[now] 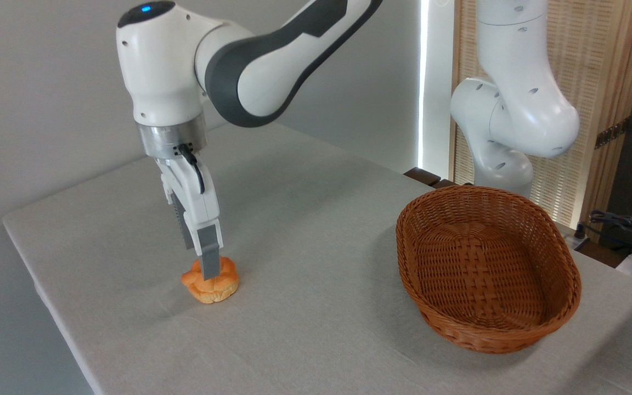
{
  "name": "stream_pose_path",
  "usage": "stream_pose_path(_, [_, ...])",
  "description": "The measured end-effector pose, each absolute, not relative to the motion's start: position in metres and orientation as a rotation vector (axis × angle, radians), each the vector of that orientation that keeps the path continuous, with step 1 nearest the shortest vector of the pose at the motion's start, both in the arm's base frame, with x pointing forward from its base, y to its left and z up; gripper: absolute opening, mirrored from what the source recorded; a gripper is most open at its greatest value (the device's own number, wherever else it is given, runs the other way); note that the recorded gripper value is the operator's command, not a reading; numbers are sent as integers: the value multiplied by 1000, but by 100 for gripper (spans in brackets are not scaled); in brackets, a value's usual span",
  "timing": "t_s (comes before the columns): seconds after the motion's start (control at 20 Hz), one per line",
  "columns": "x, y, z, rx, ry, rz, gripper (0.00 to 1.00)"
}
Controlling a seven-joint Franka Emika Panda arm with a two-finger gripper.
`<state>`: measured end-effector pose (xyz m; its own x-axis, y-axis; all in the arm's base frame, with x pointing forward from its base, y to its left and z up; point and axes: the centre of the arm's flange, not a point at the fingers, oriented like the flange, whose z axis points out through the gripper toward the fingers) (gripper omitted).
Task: Put bread into the basket
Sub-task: 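Lower the gripper onto the golden bread roll and close on it, then lift the gripped bread roll up off the table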
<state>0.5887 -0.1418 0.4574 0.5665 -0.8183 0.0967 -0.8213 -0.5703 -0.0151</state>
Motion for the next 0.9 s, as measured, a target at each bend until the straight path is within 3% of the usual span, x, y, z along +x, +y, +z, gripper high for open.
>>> stream_pose_path(0.5, [585,-150,426,2733,-1453,98,100])
stream_pose_path(0.55, [585,-153,422,2727,-1459,90,94])
stream_pose_path(0.65, [585,-156,416,2719,-1465,76,32])
stream_pose_path(0.7, [586,-157,412,2719,-1465,77,27])
stream_pose_path(0.9, [588,-157,408,2698,-1503,84,26])
